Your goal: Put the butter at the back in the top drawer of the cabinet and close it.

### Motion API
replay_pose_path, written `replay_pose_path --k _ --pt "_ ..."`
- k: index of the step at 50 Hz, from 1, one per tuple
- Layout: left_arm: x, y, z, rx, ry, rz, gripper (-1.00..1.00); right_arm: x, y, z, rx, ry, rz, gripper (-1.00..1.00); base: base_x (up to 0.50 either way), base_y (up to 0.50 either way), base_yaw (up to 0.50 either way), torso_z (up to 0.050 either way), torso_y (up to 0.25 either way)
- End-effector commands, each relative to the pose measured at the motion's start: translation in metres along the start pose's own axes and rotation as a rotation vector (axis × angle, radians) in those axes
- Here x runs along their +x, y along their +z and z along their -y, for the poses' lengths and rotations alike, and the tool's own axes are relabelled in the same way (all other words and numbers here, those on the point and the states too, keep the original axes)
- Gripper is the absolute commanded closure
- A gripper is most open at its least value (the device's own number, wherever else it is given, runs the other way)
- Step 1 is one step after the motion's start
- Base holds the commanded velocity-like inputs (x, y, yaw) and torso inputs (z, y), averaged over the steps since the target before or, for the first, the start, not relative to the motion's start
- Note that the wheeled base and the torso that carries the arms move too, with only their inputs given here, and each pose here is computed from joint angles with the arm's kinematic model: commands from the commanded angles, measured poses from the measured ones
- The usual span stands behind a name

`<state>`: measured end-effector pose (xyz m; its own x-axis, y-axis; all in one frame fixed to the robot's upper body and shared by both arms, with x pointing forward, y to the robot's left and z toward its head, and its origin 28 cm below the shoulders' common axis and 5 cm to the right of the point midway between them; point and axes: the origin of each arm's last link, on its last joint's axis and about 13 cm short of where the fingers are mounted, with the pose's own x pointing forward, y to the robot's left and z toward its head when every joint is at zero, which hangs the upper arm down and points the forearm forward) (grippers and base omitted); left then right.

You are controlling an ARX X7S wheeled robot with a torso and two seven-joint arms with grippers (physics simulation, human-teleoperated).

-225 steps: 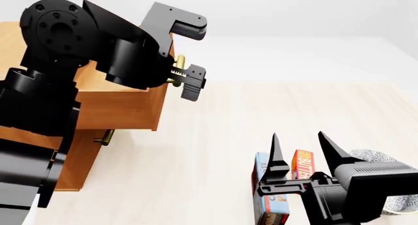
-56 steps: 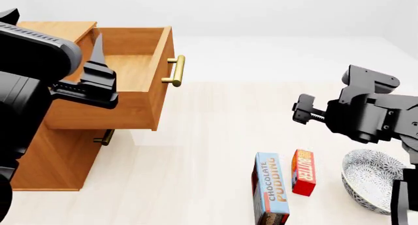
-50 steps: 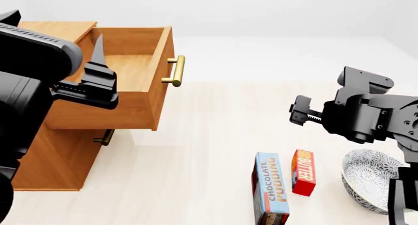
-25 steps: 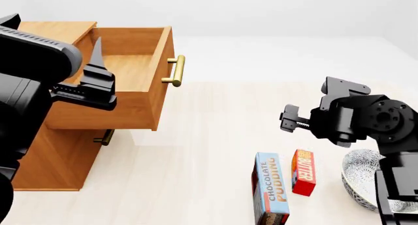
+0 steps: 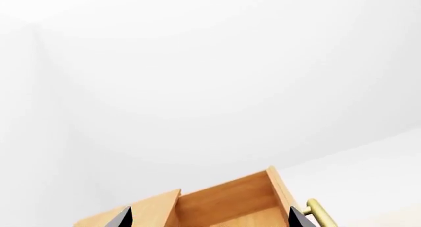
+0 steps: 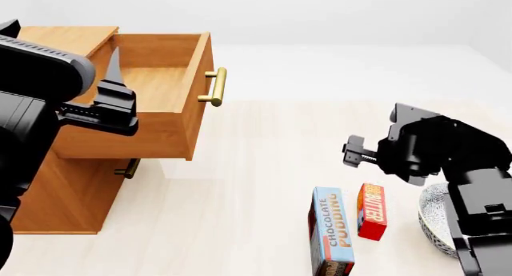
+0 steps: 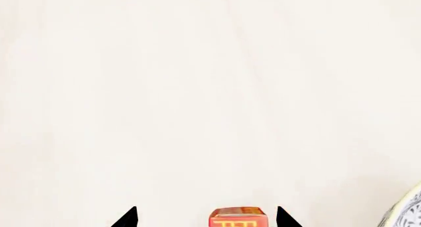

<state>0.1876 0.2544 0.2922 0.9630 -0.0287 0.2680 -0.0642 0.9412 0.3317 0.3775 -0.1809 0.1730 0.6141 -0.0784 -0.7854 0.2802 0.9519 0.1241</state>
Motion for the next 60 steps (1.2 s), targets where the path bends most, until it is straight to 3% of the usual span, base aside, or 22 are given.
replay_pose_path --k 1,13,23,60 --pt "0.001 -0.003 0.0 -0.002 0.002 -0.006 -1.0 0.009 -0.003 0.002 -0.021 -0.013 -0.029 -1.0 0.0 0.0 0.0 0.0 0.0" --pt "0.001 -0.005 -0.001 -0.004 0.005 -0.011 -1.0 0.014 -0.009 0.004 -0.048 -0.045 -0.057 -1.0 0.0 0.0 0.0 0.0 0.0" --pt "0.001 -0.008 -0.002 -0.007 0.008 -0.017 -1.0 0.016 -0.011 0.011 -0.024 -0.074 -0.059 -1.0 0.0 0.0 0.0 0.0 0.0" --pt "0.002 -0.008 -0.002 -0.004 0.014 -0.026 -1.0 0.027 -0.028 0.013 -0.051 -0.08 -0.114 -1.0 0.0 0.0 0.0 0.0 0.0"
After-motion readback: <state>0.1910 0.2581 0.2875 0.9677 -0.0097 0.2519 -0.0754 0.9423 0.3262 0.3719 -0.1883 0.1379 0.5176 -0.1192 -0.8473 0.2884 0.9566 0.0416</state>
